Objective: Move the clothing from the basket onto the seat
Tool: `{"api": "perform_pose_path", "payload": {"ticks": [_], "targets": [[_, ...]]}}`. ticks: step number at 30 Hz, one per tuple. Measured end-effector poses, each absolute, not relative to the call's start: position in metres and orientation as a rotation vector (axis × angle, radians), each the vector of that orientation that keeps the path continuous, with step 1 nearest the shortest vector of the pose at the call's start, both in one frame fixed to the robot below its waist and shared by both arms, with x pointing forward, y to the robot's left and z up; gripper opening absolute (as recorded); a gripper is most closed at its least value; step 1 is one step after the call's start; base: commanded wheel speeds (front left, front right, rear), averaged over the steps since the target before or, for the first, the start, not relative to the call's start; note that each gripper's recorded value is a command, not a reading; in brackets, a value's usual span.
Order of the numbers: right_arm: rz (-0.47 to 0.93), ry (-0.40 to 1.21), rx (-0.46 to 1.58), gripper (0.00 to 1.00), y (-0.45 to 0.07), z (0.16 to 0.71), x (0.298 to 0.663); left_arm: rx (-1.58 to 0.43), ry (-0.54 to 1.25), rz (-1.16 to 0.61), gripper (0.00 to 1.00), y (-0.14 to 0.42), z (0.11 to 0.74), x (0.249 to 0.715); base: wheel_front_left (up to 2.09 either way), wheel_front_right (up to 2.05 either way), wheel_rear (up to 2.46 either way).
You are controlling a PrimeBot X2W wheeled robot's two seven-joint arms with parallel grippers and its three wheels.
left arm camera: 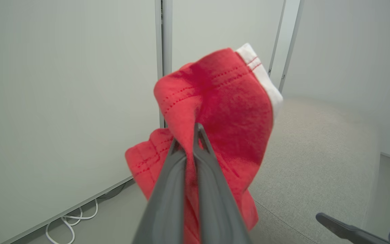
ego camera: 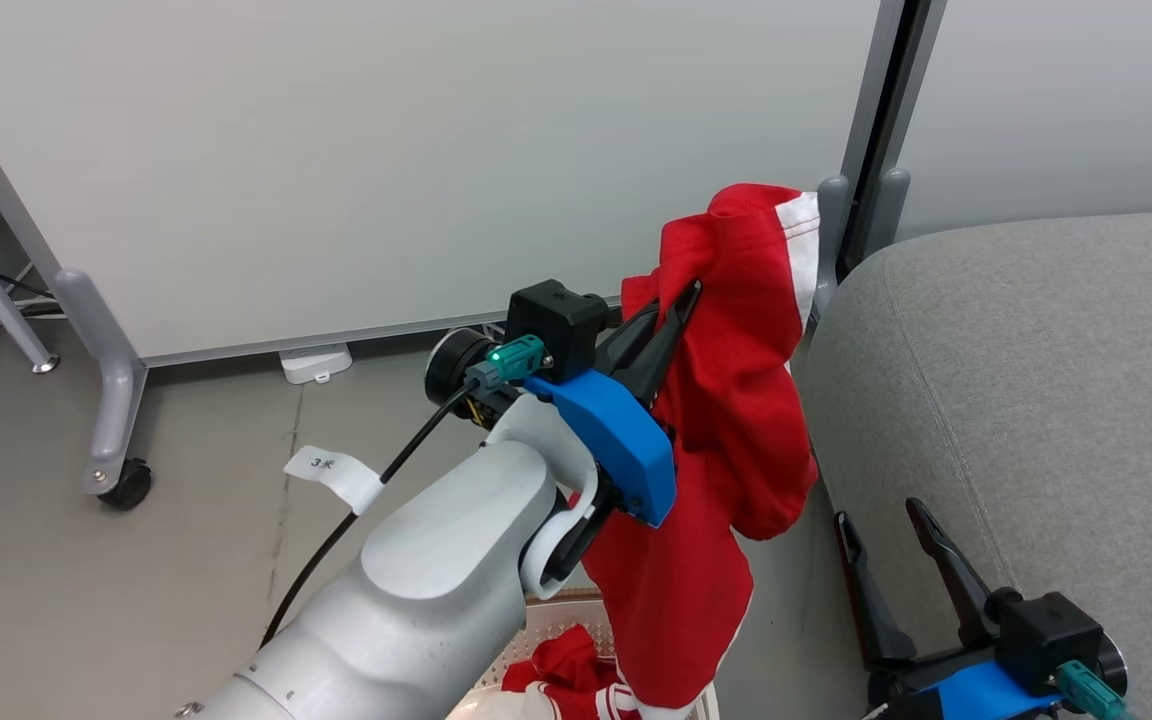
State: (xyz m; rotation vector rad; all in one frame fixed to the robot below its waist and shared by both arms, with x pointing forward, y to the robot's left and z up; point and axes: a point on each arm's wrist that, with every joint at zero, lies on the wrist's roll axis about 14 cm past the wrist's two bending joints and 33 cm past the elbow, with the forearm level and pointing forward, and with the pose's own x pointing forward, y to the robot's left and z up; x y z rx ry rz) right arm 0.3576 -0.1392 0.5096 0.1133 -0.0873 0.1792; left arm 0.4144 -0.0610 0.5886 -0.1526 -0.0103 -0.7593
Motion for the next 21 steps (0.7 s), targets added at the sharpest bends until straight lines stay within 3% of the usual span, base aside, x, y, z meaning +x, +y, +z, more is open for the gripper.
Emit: {"api": "perform_pose_path", "payload": {"ticks": [10,21], "targets": [[0.179,-0.076,0.109,1.00,-0.139,0.506,0.355,-0.153,0.016,-0.781,0.00,-0.071,0.581,0.412,0.00,0.00,0.00],[0.298,-0.023,0.113,1.00,-0.100,0.501,0.361,-0.147,0.063,-0.814,0.00,-0.083,0.566,0.411,0.00,0.00,0.00]]}}
